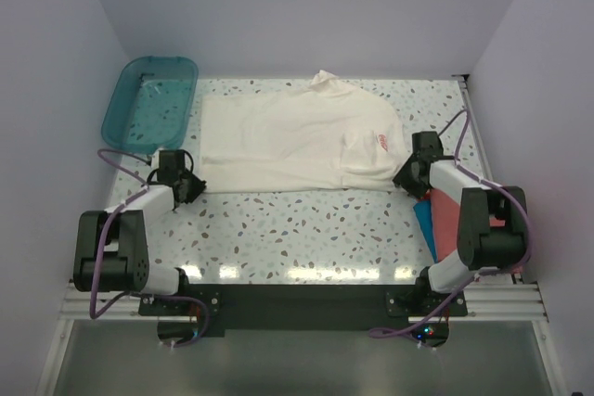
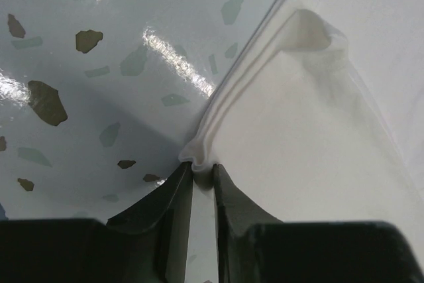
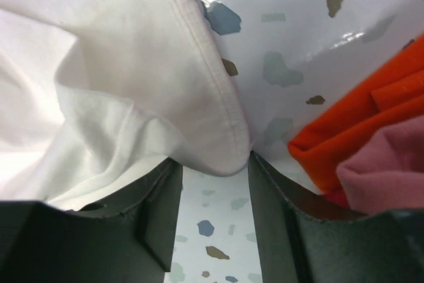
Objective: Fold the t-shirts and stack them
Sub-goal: Fold the tshirt
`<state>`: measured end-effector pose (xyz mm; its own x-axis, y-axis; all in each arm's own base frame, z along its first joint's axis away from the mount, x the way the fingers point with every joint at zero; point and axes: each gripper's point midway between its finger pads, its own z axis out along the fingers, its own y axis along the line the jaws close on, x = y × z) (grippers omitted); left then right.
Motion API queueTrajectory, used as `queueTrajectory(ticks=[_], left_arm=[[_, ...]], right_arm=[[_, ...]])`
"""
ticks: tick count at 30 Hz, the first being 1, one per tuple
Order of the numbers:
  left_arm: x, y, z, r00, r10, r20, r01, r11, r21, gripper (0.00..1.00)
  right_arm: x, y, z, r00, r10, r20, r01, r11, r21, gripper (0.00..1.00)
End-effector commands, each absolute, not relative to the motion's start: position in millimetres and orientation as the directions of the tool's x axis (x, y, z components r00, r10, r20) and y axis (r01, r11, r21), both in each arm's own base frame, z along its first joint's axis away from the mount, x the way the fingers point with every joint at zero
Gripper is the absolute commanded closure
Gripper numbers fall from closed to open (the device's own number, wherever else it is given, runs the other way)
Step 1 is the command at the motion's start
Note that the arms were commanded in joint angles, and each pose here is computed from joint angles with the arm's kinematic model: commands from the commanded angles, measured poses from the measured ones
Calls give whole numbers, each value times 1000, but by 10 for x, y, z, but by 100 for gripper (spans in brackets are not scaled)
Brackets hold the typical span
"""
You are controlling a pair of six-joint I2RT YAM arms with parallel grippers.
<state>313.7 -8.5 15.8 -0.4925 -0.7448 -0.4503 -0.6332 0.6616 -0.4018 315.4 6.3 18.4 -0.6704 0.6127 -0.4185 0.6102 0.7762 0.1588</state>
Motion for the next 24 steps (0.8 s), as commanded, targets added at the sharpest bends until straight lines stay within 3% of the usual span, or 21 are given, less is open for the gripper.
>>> queueTrajectory(ticks=[1,4,5,7,17,24], left_arm=[[3131,-31,69,-484,-757,-439,-670,643,-371,79],[3186,8,131,-477,-752,-455,-674,645,-360,91],[3197,17,158,-477,-750,-459,-674,647,-357,97],[3222,59,237,-477,-740,-474,-678,653,-338,100],[3116,275,631,-456,-703,-545,-691,666,-281,100],[2780,329,671,-464,-703,-538,-703,662,-258,100]], right_arm=[[3440,101,256,-632,631,-449,603,765,227,54],[3514,132,272,-639,630,-441,596,768,234,76],[3570,148,327,-638,629,-445,587,771,247,90],[3578,139,431,-642,619,-452,578,779,245,99],[3097,47,1017,-642,616,-457,545,785,294,100],[2470,279,1043,-682,640,-355,530,766,363,100]])
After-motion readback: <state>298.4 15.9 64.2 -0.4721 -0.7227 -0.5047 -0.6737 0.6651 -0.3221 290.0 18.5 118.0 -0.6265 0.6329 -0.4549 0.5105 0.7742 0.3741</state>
